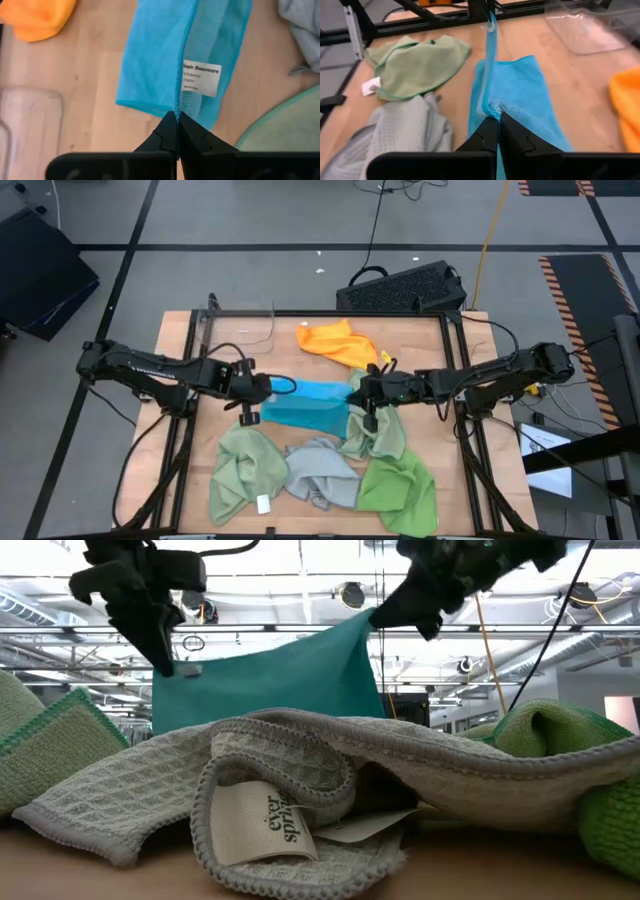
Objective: Fold microfiber towels
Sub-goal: Fold the blue microfiber cloth
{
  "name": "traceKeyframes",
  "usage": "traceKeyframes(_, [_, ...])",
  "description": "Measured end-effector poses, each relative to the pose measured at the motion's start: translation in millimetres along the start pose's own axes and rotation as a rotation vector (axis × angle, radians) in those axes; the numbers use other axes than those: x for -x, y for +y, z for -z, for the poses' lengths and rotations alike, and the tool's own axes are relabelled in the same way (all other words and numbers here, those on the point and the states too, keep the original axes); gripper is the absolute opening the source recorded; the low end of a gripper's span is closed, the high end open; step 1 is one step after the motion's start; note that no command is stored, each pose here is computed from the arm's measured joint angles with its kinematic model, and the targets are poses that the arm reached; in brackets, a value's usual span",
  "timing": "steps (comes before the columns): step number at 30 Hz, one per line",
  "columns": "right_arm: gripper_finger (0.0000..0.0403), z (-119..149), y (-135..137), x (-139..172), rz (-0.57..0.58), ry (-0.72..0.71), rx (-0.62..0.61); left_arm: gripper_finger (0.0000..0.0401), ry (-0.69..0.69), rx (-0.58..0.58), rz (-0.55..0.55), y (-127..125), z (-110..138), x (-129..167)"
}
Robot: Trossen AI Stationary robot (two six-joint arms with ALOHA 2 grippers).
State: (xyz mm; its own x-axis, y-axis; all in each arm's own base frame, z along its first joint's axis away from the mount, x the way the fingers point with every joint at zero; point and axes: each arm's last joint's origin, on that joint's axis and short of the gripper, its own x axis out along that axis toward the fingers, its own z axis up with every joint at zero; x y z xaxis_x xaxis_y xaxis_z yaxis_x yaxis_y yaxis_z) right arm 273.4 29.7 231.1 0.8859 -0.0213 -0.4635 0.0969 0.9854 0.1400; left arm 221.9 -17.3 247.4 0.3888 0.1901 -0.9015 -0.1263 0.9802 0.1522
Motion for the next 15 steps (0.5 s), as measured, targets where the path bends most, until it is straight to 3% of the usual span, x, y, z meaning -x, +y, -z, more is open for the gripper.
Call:
traceKeyframes(3, [0.0, 14.2, -2.1, -1.9, 0.02, -0.035, -0.014, 0.0005, -0.015, -0.001, -0.053, -1.1, 0.7, -1.3])
traceKeyframes(7, [0.0, 16.6, -12.7, -1.5, 0.173, -0.08, 0.012, 0.0005, -0.074, 0.01, -0.238, 5.1, -5.0, 4.6])
traceKeyframes(11, [0.0, 11.6, -24.2, -1.9, 0.219, -0.107, 0.034, 0.0005, -0.15, 0.032, -0.426, 16.6, -14.8, 14.1])
traceKeyframes(15, [0.0, 6.0, -36.2, 3.1, 0.262, -0.121, 0.074, 0.0011, -0.208, 0.048, -0.485, 27.4, -26.8, 21.6])
